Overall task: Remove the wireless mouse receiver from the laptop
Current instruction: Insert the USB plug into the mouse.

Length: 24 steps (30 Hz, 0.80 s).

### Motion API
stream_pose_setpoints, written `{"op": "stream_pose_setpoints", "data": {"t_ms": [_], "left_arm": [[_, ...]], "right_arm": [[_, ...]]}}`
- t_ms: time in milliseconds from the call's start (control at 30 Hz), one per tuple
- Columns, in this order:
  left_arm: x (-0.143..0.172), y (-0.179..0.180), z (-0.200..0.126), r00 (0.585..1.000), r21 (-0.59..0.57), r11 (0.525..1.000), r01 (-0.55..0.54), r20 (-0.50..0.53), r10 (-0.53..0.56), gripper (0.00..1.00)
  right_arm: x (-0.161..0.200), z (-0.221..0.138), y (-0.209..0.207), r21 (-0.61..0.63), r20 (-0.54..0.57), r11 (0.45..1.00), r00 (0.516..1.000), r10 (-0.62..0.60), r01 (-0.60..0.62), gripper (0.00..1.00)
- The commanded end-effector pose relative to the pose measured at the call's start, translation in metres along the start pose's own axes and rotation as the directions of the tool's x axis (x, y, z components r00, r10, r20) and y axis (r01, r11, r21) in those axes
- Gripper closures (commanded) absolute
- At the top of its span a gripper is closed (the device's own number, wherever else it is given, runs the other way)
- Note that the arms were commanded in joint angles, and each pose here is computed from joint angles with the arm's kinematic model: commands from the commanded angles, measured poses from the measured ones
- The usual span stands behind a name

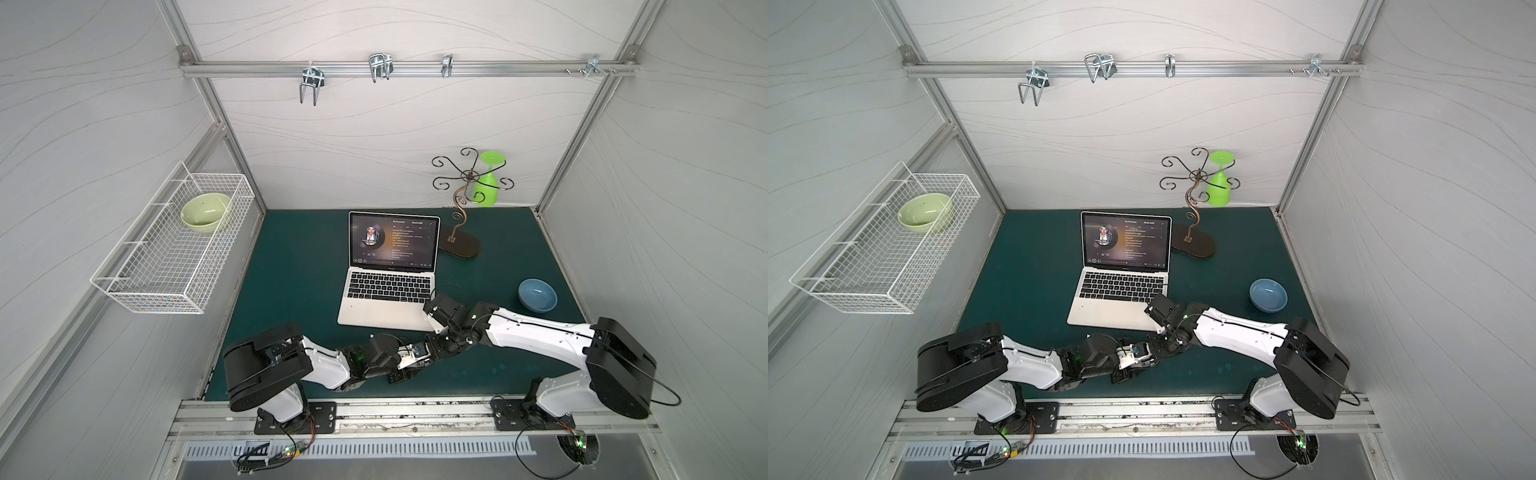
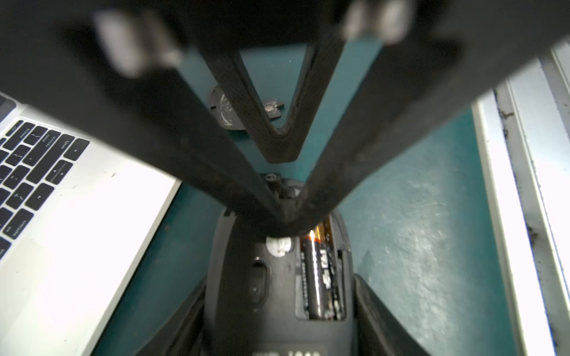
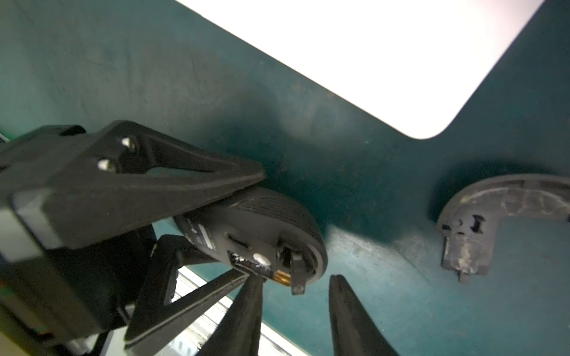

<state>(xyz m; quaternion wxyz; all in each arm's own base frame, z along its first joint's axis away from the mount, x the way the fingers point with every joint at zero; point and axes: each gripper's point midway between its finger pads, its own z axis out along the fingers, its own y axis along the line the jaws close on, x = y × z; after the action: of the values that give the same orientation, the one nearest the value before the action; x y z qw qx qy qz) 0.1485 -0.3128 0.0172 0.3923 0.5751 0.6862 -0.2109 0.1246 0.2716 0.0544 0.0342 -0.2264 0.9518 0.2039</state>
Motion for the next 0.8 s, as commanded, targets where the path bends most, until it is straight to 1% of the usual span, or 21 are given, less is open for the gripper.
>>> {"op": "stream_pose_setpoints", "data": {"t_ms": [0,133,333,400,600,667,700,767], "left_arm": [[0.016,-0.002,0.005,0.996,0.010,0.999,-0.036,-0.083,0.037,1.00],[0.016,-0.002,0.005,0.996,0.013,0.999,-0.037,-0.082,0.038,1.00],[0.016,-0.002,0.005,0.996,0.015,0.999,-0.036,-0.080,0.038,1.00],[0.016,-0.003,0.005,0.996,0.016,0.999,-0.037,-0.079,0.038,1.00],[0.016,-0.003,0.005,0.996,0.017,0.999,-0.035,-0.080,0.037,1.00],[0.016,-0.003,0.005,0.996,0.020,0.999,-0.035,-0.080,0.036,1.00],[0.016,-0.004,0.005,0.996,0.021,0.999,-0.035,-0.080,0.036,1.00],[0.016,-0.004,0.005,0.996,0.022,0.999,-0.034,-0.080,0.036,1.00]], "right_arm": [[-0.007,-0.004,0.053,-0.181,0.031,0.979,0.995,-0.094,0.098,0.60],[-0.008,-0.006,0.060,-0.216,0.032,0.972,0.996,-0.085,0.090,0.62],[-0.009,-0.008,0.065,-0.237,0.030,0.968,0.997,-0.076,0.081,0.74],[-0.010,-0.007,0.065,-0.239,0.027,0.968,0.997,-0.072,0.076,0.74],[-0.007,-0.005,0.062,-0.233,0.018,0.970,0.998,-0.067,0.070,0.63],[-0.007,-0.005,0.061,-0.228,0.020,0.971,0.998,-0.068,0.071,0.55],[-0.008,-0.006,0.060,-0.222,0.023,0.972,0.998,-0.067,0.070,0.53],[-0.007,-0.006,0.059,-0.216,0.026,0.974,0.997,-0.066,0.070,0.51]]}}
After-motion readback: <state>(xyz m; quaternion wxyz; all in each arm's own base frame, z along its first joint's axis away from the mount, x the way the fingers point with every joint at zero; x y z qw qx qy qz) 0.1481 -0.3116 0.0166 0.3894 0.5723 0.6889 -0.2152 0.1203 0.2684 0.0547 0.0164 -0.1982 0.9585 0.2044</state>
